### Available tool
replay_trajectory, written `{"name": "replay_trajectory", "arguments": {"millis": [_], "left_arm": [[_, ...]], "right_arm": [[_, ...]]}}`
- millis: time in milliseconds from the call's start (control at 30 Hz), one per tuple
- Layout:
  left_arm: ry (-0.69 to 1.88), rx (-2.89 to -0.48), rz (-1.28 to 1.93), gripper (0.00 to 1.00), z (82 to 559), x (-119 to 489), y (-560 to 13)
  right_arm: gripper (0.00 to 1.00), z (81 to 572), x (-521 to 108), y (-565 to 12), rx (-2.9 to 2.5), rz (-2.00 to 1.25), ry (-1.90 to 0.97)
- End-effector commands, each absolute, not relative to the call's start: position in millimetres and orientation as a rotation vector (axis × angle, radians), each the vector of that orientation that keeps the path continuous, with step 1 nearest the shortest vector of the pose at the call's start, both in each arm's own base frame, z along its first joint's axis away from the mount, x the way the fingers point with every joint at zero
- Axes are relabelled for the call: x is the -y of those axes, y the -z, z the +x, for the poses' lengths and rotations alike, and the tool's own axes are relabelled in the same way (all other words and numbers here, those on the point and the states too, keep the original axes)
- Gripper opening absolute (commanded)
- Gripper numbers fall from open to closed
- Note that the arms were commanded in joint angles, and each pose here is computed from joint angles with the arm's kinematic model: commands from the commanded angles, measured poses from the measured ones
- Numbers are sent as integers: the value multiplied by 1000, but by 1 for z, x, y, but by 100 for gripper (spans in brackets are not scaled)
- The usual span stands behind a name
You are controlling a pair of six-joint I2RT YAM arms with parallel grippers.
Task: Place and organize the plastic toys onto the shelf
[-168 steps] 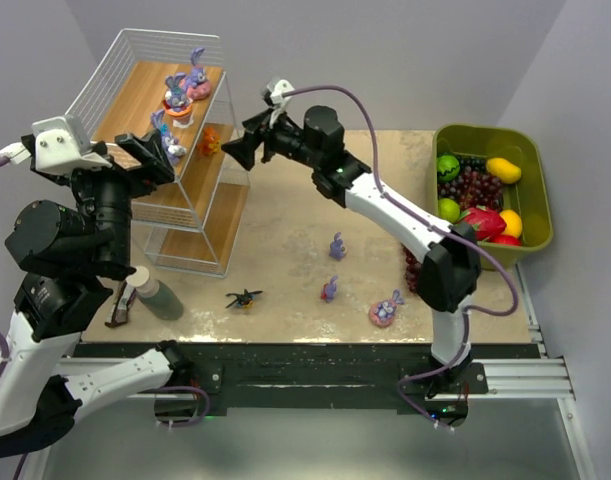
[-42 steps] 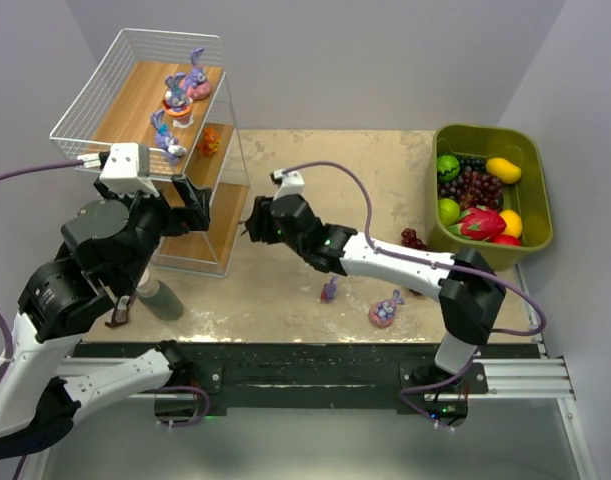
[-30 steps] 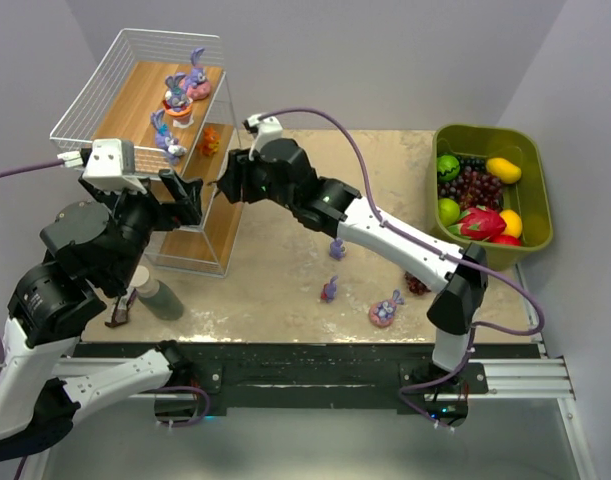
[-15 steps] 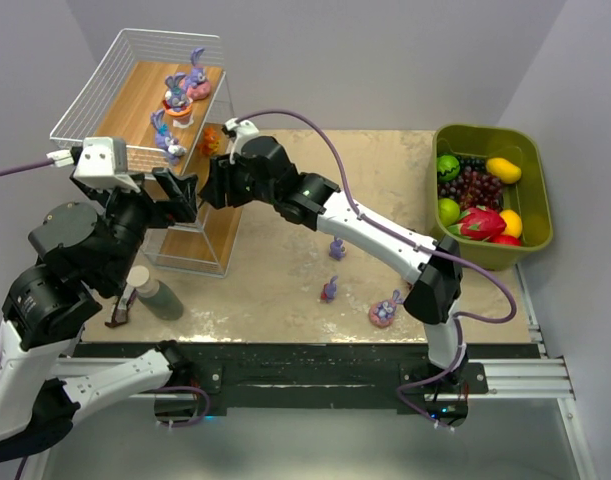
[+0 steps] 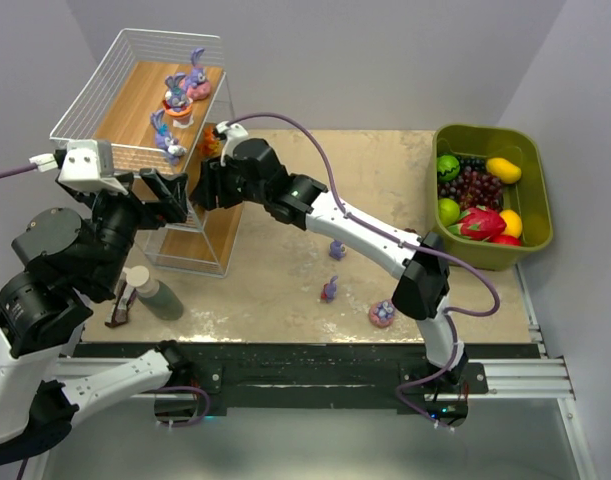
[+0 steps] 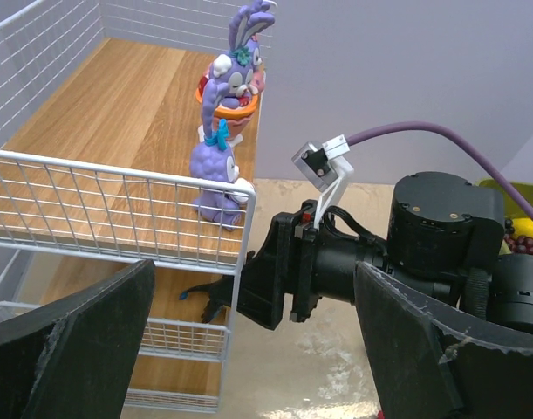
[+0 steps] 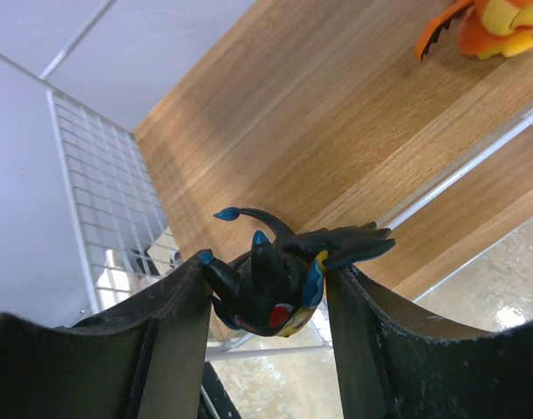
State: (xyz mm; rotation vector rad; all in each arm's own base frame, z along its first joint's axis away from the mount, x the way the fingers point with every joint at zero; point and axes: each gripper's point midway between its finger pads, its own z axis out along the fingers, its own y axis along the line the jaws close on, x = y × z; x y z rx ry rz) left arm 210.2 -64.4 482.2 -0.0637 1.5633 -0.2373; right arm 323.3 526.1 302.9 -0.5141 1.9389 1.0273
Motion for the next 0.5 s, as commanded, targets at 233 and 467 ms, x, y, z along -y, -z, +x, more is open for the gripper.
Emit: {"name": "replay_trajectory", "arguments": {"millis": [233,467], "left_arm": [[216,-1505,-102,100,205,50,-496],[208,-1501,-110,99,205,47,-495]], "right_arm": [[27,316,-542,-356,-1775,-538,-1117],[30,316,-549,-346,-1797,-574,-1090]]}}
